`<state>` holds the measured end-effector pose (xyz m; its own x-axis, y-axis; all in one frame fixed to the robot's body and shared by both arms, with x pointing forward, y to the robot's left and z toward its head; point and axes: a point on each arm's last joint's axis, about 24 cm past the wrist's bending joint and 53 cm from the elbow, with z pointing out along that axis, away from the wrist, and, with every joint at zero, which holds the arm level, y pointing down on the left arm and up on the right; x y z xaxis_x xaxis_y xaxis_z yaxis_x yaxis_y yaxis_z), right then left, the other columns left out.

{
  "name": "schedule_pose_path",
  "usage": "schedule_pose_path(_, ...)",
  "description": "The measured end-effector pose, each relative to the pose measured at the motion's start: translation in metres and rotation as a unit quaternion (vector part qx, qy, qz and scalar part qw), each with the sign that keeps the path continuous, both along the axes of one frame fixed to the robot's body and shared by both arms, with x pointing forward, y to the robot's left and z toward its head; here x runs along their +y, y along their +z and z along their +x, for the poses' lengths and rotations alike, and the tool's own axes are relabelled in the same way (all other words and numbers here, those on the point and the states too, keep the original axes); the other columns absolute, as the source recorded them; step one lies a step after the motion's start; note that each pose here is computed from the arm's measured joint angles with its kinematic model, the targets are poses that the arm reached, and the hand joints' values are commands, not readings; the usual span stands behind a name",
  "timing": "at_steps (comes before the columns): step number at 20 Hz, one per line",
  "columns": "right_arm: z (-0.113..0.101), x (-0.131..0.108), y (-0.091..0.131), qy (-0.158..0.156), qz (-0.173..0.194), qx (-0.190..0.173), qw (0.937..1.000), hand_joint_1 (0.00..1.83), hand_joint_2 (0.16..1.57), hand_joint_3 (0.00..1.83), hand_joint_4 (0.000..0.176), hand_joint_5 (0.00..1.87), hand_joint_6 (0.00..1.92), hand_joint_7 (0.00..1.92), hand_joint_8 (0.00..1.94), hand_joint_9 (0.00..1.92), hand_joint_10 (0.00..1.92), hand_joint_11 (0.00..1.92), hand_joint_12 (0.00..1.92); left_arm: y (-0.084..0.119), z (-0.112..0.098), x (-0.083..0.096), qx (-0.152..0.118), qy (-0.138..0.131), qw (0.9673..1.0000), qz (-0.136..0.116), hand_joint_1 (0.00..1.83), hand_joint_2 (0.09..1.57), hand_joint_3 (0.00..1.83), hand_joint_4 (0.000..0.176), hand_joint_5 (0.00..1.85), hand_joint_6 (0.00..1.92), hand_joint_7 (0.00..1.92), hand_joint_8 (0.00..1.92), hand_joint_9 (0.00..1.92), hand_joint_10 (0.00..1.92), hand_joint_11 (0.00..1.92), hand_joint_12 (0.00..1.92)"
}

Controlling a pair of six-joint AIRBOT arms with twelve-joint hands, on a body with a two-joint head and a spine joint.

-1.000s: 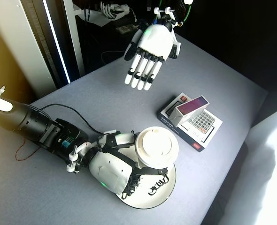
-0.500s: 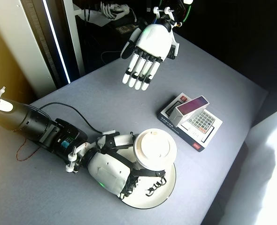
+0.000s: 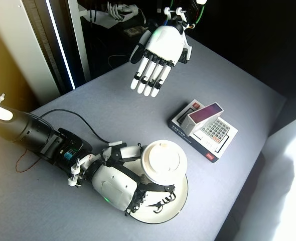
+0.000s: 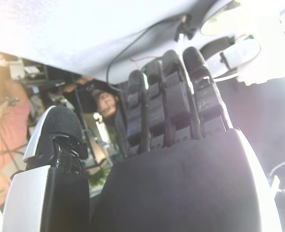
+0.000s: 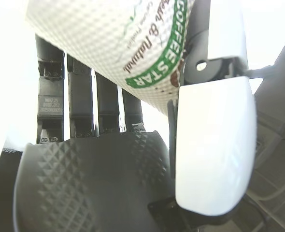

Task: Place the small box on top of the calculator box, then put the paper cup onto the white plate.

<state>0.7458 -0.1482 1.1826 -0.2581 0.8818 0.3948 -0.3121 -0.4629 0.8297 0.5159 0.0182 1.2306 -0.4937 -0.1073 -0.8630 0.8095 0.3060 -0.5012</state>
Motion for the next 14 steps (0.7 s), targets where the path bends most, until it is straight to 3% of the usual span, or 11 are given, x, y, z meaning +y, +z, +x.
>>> schedule_pose_path(1, 0.0013, -0.0017, -0.0028, -0.002, 0.004, 0.007, 1.0000, 1.37, 1.16, 0.00, 0.000, 0.76, 1.13, 0.99, 1.07, 0.78, 1.32, 0.55, 1.28, -0.0002, 0.0009, 0.0006, 0.000, 0.001, 1.0000, 0.000, 0.33, 1.35, 0.00, 0.000, 0.36, 0.00, 0.34, 0.00, 0.34, 0.00, 0.00, 0.73)
schedule_pose_path(2, 0.0022, -0.0024, -0.0048, -0.003, 0.005, 0.011, 0.9999, 1.27, 1.13, 0.00, 0.000, 0.83, 1.06, 1.04, 1.02, 0.78, 0.84, 0.54, 1.26, -0.0003, 0.0013, 0.0009, 0.001, 0.002, 1.0000, 0.000, 0.31, 1.36, 0.00, 0.000, 0.34, 0.00, 0.32, 0.00, 0.32, 0.00, 0.00, 0.72)
schedule_pose_path(3, 0.0025, -0.0026, -0.0051, -0.003, 0.005, 0.013, 0.9999, 1.27, 1.13, 0.00, 0.000, 0.83, 1.06, 1.04, 1.02, 0.78, 0.84, 0.54, 1.26, -0.0002, 0.0018, 0.0012, 0.001, 0.002, 1.0000, 0.000, 0.31, 1.36, 0.00, 0.000, 0.34, 0.00, 0.32, 0.00, 0.32, 0.00, 0.00, 0.72)
schedule_pose_path(4, 0.0025, -0.0022, -0.0052, -0.003, 0.005, 0.013, 0.9999, 1.36, 1.16, 0.00, 0.000, 0.75, 1.13, 1.01, 1.05, 0.79, 1.30, 0.54, 1.28, -0.0002, 0.0016, 0.0011, 0.001, 0.002, 1.0000, 0.000, 0.34, 1.34, 0.00, 0.000, 0.40, 0.00, 0.40, 0.01, 0.39, 0.01, 0.01, 0.82)
schedule_pose_path(14, 0.0032, 0.0000, -0.0067, 0.001, 0.002, 0.017, 0.9999, 1.37, 1.15, 0.00, 0.000, 0.76, 1.16, 0.97, 1.02, 0.83, 1.33, 0.61, 1.25, -0.0003, 0.0021, 0.0015, 0.000, 0.002, 1.0000, 0.001, 0.35, 1.33, 0.00, 0.000, 0.41, 0.01, 0.41, 0.01, 0.40, 0.01, 0.03, 0.82)
